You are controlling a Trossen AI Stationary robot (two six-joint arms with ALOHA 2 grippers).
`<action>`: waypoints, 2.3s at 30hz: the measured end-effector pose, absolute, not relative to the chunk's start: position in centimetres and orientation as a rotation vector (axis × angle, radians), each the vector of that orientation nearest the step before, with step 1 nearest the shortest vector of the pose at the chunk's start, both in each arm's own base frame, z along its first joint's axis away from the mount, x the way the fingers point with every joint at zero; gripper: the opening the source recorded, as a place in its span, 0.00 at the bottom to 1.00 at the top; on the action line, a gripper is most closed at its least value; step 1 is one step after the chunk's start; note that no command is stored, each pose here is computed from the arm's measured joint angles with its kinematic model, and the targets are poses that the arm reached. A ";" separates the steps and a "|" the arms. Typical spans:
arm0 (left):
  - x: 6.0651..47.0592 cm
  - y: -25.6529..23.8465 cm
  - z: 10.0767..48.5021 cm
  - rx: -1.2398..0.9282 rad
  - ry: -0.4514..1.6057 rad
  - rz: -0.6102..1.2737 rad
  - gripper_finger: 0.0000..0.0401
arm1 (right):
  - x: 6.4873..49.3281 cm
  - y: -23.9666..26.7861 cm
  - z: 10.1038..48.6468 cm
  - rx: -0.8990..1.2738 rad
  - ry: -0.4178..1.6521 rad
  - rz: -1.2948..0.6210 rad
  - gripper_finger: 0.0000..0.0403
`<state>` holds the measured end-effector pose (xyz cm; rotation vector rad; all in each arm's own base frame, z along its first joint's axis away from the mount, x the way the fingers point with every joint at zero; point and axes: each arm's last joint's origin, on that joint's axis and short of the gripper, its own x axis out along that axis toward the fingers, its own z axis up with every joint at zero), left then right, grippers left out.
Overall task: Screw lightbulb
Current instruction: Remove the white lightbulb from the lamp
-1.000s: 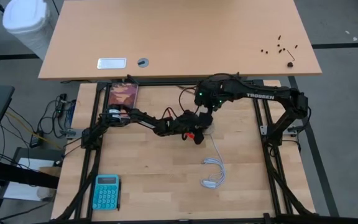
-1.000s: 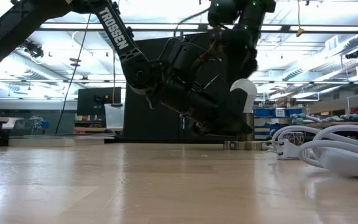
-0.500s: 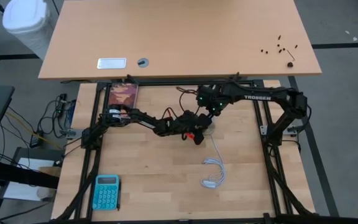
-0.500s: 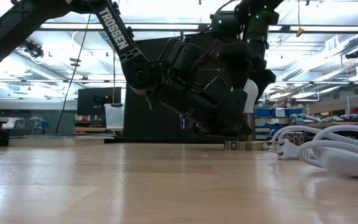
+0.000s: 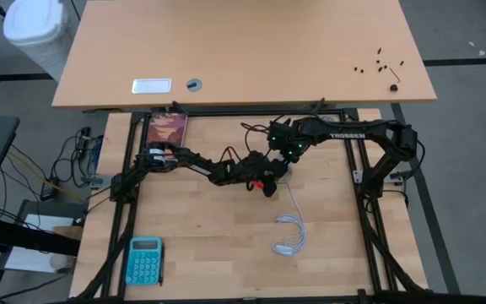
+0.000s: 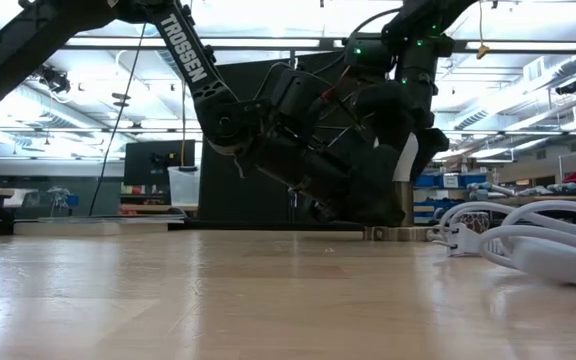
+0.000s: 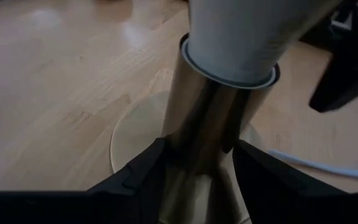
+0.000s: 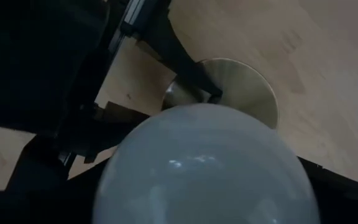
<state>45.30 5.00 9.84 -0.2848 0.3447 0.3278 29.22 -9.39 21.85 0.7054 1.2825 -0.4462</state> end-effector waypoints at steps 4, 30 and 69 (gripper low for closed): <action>45.3 4.9 9.8 -0.264 0.349 0.320 0.46 | 29.2 -9.4 21.9 0.707 1.283 -0.434 0.74; 46.2 5.0 7.9 -0.246 0.129 0.346 0.59 | 29.1 -10.3 21.8 0.726 1.258 -0.414 0.79; 46.2 4.6 7.3 -0.182 0.120 0.424 0.46 | 29.3 -10.4 21.9 0.621 1.245 -0.424 0.60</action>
